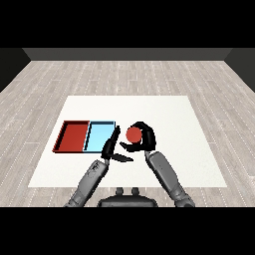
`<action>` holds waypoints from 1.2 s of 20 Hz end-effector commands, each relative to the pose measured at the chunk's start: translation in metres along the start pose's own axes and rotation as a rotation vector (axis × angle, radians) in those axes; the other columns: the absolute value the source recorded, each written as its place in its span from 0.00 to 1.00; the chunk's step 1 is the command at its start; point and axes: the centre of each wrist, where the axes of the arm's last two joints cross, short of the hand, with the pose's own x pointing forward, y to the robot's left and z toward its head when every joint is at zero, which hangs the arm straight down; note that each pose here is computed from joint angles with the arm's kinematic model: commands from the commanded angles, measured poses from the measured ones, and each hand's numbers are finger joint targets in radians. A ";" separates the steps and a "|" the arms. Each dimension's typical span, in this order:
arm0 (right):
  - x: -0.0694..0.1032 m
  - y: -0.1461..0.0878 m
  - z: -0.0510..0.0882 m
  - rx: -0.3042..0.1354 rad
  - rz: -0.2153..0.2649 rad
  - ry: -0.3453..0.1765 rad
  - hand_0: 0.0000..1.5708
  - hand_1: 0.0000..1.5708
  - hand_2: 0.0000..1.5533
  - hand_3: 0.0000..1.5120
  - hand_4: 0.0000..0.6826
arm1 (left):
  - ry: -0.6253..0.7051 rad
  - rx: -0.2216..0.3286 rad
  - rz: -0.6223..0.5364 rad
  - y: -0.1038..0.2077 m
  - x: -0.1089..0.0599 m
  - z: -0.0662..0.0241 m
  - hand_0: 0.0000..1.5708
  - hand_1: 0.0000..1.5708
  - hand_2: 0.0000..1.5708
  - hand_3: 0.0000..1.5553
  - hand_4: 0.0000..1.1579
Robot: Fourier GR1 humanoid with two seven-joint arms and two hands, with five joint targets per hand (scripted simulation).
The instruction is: Pick the red can and put it in the red box
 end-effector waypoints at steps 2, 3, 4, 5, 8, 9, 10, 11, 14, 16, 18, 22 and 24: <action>-0.010 -0.002 0.002 0.025 -0.019 0.000 0.94 0.94 0.92 0.92 0.97 | -0.002 0.007 0.022 0.009 -0.004 -0.0052 0.00 0.00 0.00 0.00 0.00; -0.007 0.015 0.010 0.020 -0.015 -0.012 0.94 0.94 0.93 0.92 0.99 | 0.018 -0.002 0.026 -0.016 -0.003 0.0107 0.00 0.00 0.00 0.00 0.00; -0.013 0.010 -0.005 -0.015 -0.007 -0.020 0.94 0.94 0.93 0.92 0.99 | 0.007 -0.032 0.035 -0.021 0.010 -0.0047 0.00 0.00 0.00 0.00 0.00; -0.020 0.009 0.001 0.004 -0.011 -0.023 0.93 0.93 0.93 0.92 0.98 | -0.003 -0.011 0.029 0.005 -0.006 -0.0045 0.00 0.00 0.00 0.00 0.00; 0.014 0.020 -0.008 0.015 -0.067 -0.018 0.92 0.92 0.92 0.92 0.96 | 0.008 -0.004 0.052 -0.004 0.003 0.0061 0.00 0.00 0.00 0.00 0.00; -0.011 0.016 0.009 0.019 -0.077 -0.010 0.93 0.93 0.92 0.93 0.96 | -0.001 -0.009 0.057 -0.012 -0.016 0.0061 0.00 0.00 0.00 0.00 0.00; 0.000 0.028 0.000 0.035 -0.085 0.011 0.94 0.94 0.92 0.93 0.94 | -0.001 -0.043 0.061 -0.010 -0.016 0.0004 0.00 0.00 0.00 0.00 0.00; 0.010 0.016 0.001 0.023 -0.125 0.012 0.94 0.94 0.92 0.93 0.94 | -0.004 -0.017 0.045 -0.012 -0.014 -0.0082 0.00 0.00 0.00 0.00 0.00; -0.005 0.029 0.022 0.019 -0.098 -0.004 0.96 0.96 0.94 0.94 0.97 | 0.016 -0.024 0.058 -0.027 -0.014 -0.0119 0.00 0.00 0.00 0.00 0.00; 0.006 0.026 0.015 0.028 -0.121 -0.036 0.96 0.96 0.93 0.94 0.96 | 0.044 -0.031 0.077 -0.018 -0.021 -0.0043 0.00 0.00 0.00 0.00 0.00; -0.007 0.016 -0.004 0.029 -0.125 -0.006 0.96 0.96 0.94 0.94 0.96 | 0.004 -0.048 0.080 -0.015 -0.004 -0.0088 0.00 0.00 0.00 0.00 0.00; 0.013 0.032 0.010 0.042 -0.111 -0.004 0.97 0.97 0.94 0.93 0.95 | 0.012 -0.063 0.096 -0.020 -0.009 -0.0059 0.00 0.00 0.00 0.00 0.00; 0.003 0.045 -0.001 0.048 -0.109 0.008 0.97 0.97 0.94 0.93 0.95 | 0.011 -0.065 0.057 -0.040 -0.014 -0.0134 0.00 0.00 0.00 0.00 0.00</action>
